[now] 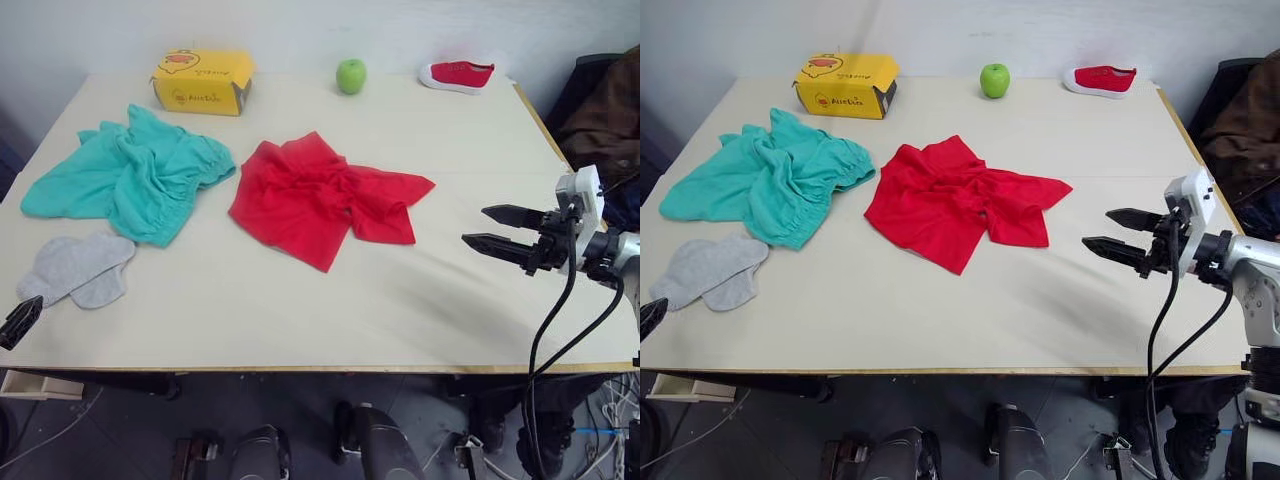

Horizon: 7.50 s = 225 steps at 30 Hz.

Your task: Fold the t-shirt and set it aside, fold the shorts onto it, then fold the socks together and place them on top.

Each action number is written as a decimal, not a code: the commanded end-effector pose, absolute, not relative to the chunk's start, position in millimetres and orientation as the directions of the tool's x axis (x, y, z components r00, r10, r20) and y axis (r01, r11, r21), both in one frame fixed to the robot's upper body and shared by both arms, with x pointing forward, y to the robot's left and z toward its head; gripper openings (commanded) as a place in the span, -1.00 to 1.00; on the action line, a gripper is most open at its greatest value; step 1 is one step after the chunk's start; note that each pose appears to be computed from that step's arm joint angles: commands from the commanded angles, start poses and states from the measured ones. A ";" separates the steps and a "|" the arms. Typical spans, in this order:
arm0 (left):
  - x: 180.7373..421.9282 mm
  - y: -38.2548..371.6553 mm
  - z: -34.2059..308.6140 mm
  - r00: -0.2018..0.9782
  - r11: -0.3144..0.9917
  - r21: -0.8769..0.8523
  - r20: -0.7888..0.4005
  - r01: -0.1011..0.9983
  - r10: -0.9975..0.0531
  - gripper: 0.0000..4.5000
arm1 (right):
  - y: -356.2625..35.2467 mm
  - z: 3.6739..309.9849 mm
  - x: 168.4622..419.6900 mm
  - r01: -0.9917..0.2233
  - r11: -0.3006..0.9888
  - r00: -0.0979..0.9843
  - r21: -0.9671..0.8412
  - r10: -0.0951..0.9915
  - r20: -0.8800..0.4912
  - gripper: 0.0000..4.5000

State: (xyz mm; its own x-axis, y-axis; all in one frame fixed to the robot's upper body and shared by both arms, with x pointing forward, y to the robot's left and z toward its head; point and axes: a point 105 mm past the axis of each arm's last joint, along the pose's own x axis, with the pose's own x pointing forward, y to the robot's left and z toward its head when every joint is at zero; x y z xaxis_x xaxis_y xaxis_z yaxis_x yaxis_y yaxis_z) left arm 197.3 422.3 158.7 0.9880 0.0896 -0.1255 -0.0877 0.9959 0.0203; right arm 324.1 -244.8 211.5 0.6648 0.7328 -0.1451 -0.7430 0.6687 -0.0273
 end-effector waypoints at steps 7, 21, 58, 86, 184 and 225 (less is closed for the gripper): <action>197.8 421.2 169.1 0.991 0.995 0.083 -0.117 -0.056 0.065 1.00 | -245.5 227.9 317.0 -0.736 0.672 0.677 -0.080 0.727 -0.115 0.99; 224.1 369.0 177.1 0.973 0.975 0.138 -0.175 0.176 -0.151 1.00 | -229.4 216.8 322.4 -0.767 0.624 0.642 -0.152 0.749 -0.164 0.99; 387.6 74.6 96.9 0.308 0.374 0.010 -0.588 0.927 -0.748 0.92 | -164.5 100.3 399.0 -0.754 0.598 0.632 -0.273 0.546 -0.550 0.73; 366.2 108.6 126.4 0.287 0.306 0.060 -0.557 0.950 -0.780 -0.99 | -182.0 149.6 394.0 -0.743 0.618 0.659 -0.256 0.610 -0.440 -1.00; 376.5 91.4 95.3 0.401 0.482 0.043 -0.623 0.875 -0.672 -0.91 | -187.6 136.1 360.2 -0.781 0.603 0.588 -0.164 0.618 -0.522 -1.00; 323.3 222.9 171.6 0.429 0.409 0.161 -0.525 0.898 -0.735 -0.99 | -226.1 184.4 307.3 -0.794 0.600 0.578 -0.098 0.694 -0.429 -1.00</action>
State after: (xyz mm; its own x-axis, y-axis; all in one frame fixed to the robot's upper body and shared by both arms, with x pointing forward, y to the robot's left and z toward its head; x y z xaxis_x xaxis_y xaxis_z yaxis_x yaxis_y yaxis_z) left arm 299.5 215.9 156.2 0.2994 -0.7724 -0.5601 0.9425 0.3308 0.0476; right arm 289.3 -217.4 173.4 0.4722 0.7496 -0.4638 -0.8516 0.5239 -0.0202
